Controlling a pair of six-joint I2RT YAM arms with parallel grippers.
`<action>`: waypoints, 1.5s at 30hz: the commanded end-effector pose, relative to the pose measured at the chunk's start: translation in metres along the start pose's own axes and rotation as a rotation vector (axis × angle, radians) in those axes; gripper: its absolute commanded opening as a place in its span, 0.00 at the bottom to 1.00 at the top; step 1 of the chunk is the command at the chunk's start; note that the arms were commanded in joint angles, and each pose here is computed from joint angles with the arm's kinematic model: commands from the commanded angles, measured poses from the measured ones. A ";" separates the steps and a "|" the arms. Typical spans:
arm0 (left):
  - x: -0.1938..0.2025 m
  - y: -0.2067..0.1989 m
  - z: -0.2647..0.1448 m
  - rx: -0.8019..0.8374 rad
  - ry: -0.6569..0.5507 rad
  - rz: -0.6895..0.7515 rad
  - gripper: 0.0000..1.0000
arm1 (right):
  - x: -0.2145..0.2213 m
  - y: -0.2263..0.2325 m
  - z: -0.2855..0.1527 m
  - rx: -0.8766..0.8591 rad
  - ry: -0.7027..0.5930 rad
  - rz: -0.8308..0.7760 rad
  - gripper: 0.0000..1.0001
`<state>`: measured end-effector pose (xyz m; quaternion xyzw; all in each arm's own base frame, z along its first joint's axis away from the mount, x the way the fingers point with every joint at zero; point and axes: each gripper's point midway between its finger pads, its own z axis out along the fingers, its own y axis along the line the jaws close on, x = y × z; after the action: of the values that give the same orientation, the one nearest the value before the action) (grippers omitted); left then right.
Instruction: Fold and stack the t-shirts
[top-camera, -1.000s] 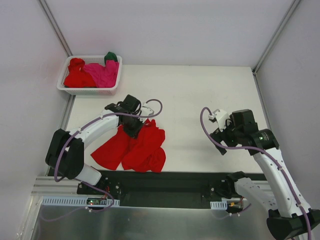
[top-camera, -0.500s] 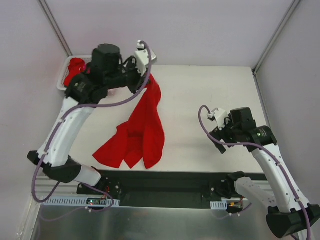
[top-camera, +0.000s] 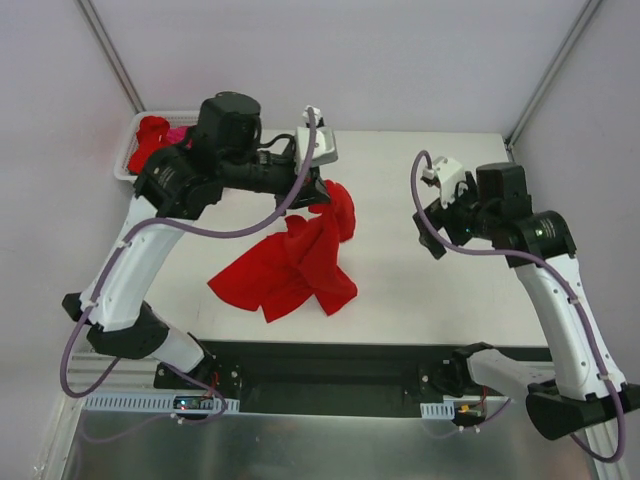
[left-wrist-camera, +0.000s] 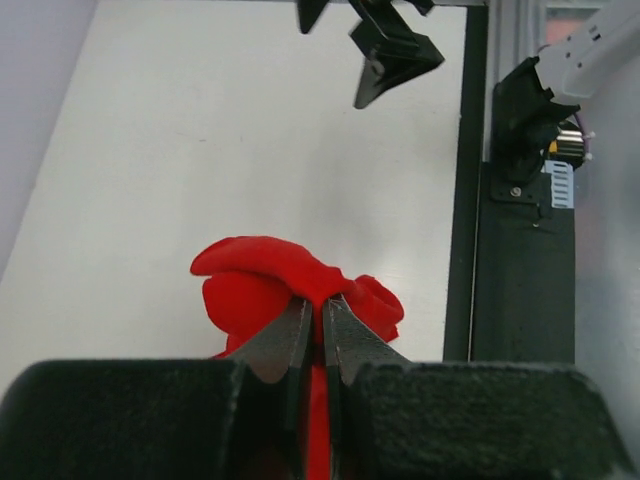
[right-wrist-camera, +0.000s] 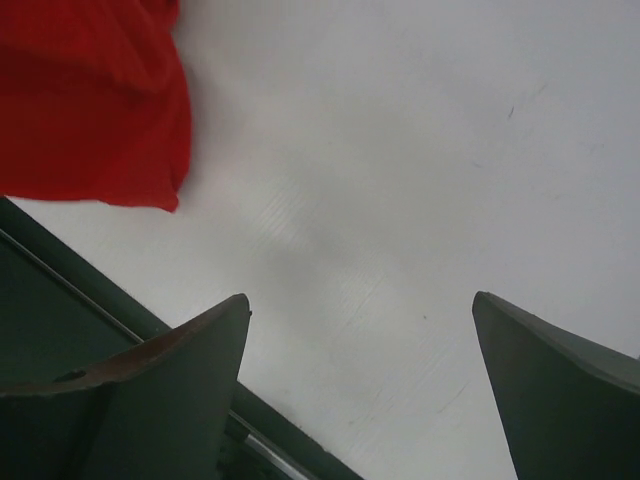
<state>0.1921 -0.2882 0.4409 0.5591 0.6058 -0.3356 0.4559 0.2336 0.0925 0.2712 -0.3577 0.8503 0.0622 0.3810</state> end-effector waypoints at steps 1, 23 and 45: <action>-0.029 -0.028 -0.001 0.118 -0.079 0.072 0.00 | -0.052 0.013 -0.005 -0.123 -0.100 0.074 0.96; -0.018 -0.034 0.005 0.082 -0.009 0.170 0.00 | -0.105 0.119 -0.066 -1.124 -0.283 0.077 0.96; -0.031 -0.021 0.018 0.064 -0.025 0.175 0.00 | -0.090 0.143 -0.029 -1.230 -0.136 0.048 0.03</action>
<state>0.1735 -0.3172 0.4505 0.6167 0.5557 -0.3220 0.4552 0.2094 0.2540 0.3103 -0.5313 0.5992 0.5464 0.2453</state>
